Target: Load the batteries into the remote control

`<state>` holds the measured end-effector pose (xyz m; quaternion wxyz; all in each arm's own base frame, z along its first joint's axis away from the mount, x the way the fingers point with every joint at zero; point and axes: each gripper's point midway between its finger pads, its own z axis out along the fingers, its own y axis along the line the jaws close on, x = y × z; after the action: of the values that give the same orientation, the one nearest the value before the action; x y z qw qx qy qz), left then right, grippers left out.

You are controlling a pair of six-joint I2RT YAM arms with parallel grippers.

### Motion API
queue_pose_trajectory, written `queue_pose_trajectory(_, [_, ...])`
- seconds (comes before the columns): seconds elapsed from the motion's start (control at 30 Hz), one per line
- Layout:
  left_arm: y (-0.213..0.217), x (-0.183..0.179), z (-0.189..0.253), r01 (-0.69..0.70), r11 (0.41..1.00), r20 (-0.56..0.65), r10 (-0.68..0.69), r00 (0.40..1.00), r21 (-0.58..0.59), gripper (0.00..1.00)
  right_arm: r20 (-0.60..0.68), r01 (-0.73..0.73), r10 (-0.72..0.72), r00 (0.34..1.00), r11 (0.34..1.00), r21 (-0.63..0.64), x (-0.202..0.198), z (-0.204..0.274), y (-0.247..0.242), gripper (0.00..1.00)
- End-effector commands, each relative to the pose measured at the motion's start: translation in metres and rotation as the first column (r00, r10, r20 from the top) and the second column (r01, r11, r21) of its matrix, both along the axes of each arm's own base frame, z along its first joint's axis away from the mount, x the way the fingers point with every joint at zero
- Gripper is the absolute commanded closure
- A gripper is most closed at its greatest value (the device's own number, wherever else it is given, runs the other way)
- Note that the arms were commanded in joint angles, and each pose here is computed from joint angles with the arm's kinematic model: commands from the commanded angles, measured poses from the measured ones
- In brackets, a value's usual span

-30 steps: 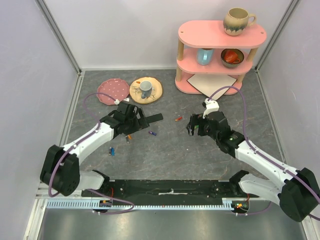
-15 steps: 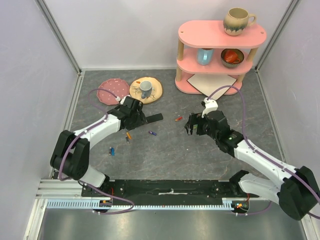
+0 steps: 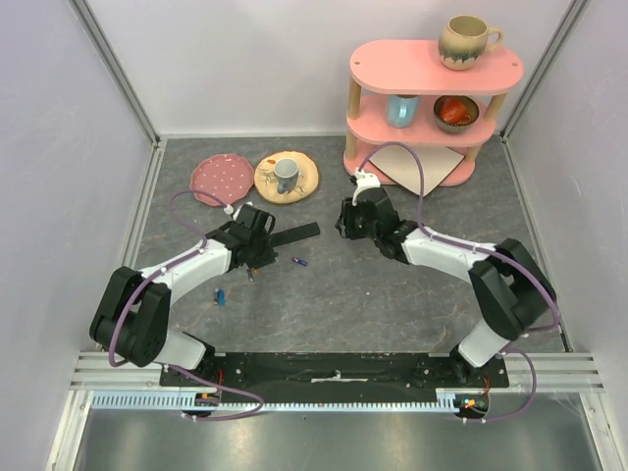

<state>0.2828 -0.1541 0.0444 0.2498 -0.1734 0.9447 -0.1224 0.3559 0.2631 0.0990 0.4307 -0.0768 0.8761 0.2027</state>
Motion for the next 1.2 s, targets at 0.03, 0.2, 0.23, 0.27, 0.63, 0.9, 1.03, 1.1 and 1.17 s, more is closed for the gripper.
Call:
queue_pose_trajectory(0.03, [-0.015, 0.016, 0.008, -0.018, 0.997, 0.039, 0.021, 0.999, -0.078, 0.98, 0.075, -0.017, 0.011, 0.997, 0.997, 0.076, 0.036, 0.016, 0.037, 0.55])
queue_pose_trajectory(0.2, [-0.017, 0.016, 0.007, -0.027, 0.995, 0.036, 0.031, 0.999, -0.097, 0.98, 0.055, -0.013, 0.011, 0.998, 1.000, 0.028, 0.060, -0.007, 0.058, 0.51])
queue_pose_trajectory(0.23, [-0.018, 0.014, 0.005, -0.028, 0.994, 0.027, 0.031, 0.999, -0.107, 0.98, 0.052, -0.013, 0.011, 0.999, 0.999, 0.030, 0.063, -0.009, 0.060, 0.52])
queue_pose_trajectory(0.27, [-0.019, 0.013, 0.005, -0.028, 0.993, 0.023, 0.031, 0.999, -0.115, 0.98, 0.059, -0.015, 0.013, 0.998, 0.999, 0.039, 0.068, -0.006, 0.065, 0.52])
queue_pose_trajectory(0.63, [-0.021, -0.011, 0.010, -0.033, 0.979, 0.017, 0.037, 0.999, -0.200, 0.98, 0.075, 0.009, -0.013, 0.997, 0.999, 0.048, 0.096, -0.025, 0.082, 0.61])
queue_pose_trajectory(0.9, [-0.020, -0.017, 0.010, -0.035, 0.977, 0.012, 0.039, 0.999, -0.209, 0.98, 0.016, -0.032, 0.031, 0.999, 0.999, 0.015, 0.097, -0.056, 0.091, 0.93])
queue_pose_trajectory(1.03, [-0.020, -0.018, 0.009, -0.039, 0.976, 0.012, 0.043, 0.999, -0.212, 0.98, -0.027, -0.043, 0.043, 0.999, 0.999, -0.010, 0.085, -0.074, 0.084, 0.94])
queue_pose_trajectory(1.1, [-0.020, -0.017, 0.009, -0.038, 0.975, 0.018, 0.043, 0.999, -0.218, 0.98, -0.038, -0.036, 0.036, 0.999, 0.999, -0.009, 0.080, -0.075, 0.081, 0.94])
queue_pose_trajectory(1.17, [-0.020, -0.016, 0.009, -0.037, 0.975, 0.023, 0.043, 0.999, -0.218, 0.98, -0.063, -0.042, 0.041, 0.997, 0.999, -0.007, 0.068, -0.083, 0.075, 0.94])
